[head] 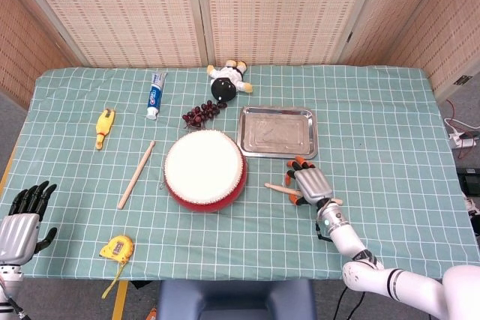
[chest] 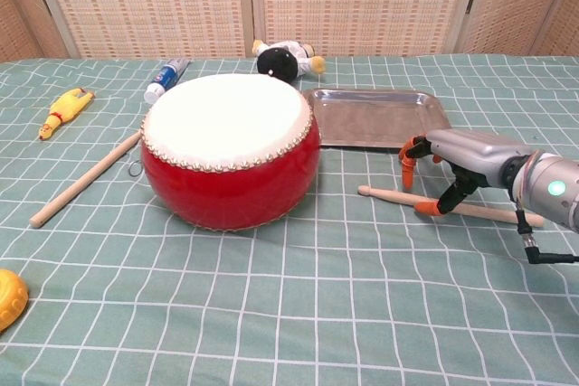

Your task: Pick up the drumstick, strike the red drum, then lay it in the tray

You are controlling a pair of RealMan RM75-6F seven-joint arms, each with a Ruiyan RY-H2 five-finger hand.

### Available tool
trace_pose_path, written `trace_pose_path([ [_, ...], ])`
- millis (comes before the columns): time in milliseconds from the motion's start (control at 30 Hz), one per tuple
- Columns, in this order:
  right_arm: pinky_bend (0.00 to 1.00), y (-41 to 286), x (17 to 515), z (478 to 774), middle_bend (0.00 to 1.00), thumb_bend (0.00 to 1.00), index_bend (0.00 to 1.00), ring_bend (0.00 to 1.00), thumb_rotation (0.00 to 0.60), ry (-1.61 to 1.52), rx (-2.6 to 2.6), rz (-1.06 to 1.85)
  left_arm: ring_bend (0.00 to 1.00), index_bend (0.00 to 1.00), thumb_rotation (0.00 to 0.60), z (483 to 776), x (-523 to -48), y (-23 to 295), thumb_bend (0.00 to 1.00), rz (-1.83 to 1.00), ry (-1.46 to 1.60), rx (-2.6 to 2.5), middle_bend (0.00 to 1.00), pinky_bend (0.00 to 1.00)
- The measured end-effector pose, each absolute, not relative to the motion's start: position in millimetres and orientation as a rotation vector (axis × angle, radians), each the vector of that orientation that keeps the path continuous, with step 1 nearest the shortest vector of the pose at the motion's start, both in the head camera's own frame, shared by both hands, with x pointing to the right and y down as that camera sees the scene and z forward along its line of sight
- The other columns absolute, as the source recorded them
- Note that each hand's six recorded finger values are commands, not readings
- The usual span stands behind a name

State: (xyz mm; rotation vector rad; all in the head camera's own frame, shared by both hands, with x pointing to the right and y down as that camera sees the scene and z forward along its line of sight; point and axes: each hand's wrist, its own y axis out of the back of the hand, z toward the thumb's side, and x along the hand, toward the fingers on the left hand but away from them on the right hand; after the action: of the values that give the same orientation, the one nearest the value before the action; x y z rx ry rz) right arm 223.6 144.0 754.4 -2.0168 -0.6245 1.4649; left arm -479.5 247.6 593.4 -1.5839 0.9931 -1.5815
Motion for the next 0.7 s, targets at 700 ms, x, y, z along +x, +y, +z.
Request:
trace_pose_path([
  [700, 0.17, 143, 223, 748, 0.15, 0.44, 0.57, 0.05, 0.600, -0.663, -2.011, 1.443, 0.00, 0.00, 0.600, 595, -484, 252, 0.27, -1.588, 1.001, -1.589, 0.00, 0.03],
])
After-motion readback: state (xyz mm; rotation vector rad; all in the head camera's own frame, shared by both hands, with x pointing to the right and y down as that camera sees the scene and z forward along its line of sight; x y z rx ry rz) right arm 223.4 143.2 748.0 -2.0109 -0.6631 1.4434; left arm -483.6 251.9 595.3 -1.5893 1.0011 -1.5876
